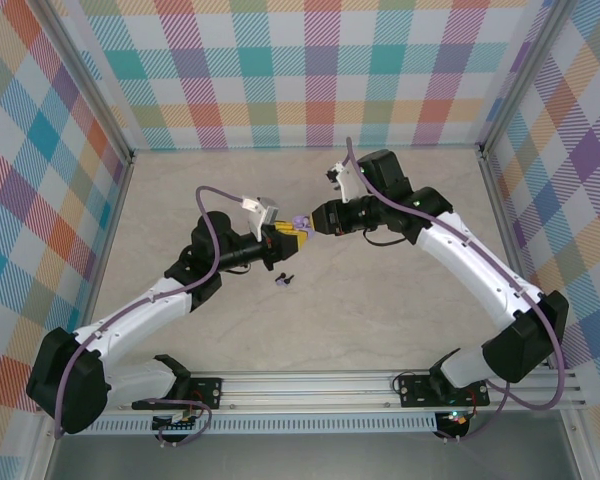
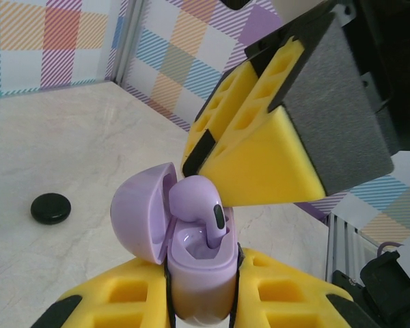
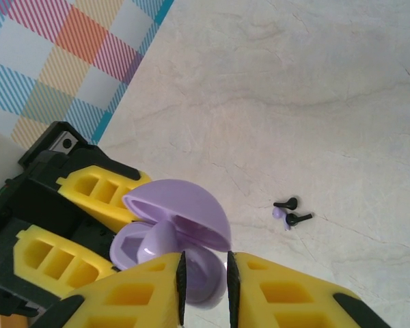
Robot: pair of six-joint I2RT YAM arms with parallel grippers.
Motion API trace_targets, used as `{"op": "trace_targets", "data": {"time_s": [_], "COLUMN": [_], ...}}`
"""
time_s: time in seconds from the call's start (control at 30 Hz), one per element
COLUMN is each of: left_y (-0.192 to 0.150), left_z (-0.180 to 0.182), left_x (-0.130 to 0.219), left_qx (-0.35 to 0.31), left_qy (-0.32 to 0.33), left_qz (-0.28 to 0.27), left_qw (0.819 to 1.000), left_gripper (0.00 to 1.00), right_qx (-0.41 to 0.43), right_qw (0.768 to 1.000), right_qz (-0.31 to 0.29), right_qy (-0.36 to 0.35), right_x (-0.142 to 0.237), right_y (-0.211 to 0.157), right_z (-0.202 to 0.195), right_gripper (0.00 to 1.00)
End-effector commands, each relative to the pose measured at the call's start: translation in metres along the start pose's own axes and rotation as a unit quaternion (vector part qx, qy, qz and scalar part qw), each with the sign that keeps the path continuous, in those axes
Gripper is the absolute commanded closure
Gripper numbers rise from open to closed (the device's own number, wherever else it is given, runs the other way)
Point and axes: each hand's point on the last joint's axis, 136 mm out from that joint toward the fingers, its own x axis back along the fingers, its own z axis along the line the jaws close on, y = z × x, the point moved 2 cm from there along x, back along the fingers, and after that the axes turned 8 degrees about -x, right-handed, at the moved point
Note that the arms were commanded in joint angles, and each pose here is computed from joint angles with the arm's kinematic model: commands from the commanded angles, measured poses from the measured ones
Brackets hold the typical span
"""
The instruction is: Insert the wireless bluetooth earbuds into the charging case
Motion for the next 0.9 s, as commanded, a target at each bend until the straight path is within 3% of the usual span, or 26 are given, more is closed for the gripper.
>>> {"op": "trace_targets", "data": {"time_s": [0.0, 0.47, 0.87], "left_y": [0.026, 0.023, 0.016], "left_z": [-0.016, -0.024, 0.000], "left_x": [0.005, -0.001, 0.000], "left_qx": [-0.034, -0.037, -0.022], "left_qy": [-0.026, -0.056, 0.022], "left_qz": [-0.035, -0.021, -0.008], "left_qw": [0.998, 0.997, 0.999], "left_gripper": [0.92, 0.92, 0.92], "right_qx": [0.017, 0.031, 0.037], "right_qw": [1.000, 0.999, 0.996], "right_qz": [-0.002, 0.027, -0.035], "right_qy": [-0.001, -0.009, -0.071], "right_x": [0.002, -0.010, 0.010], "right_y": [0.004, 0.000, 0.012], "right_z": [0.007, 0.012, 0.003], "right_gripper": [0.74, 0.72, 0.64]}}
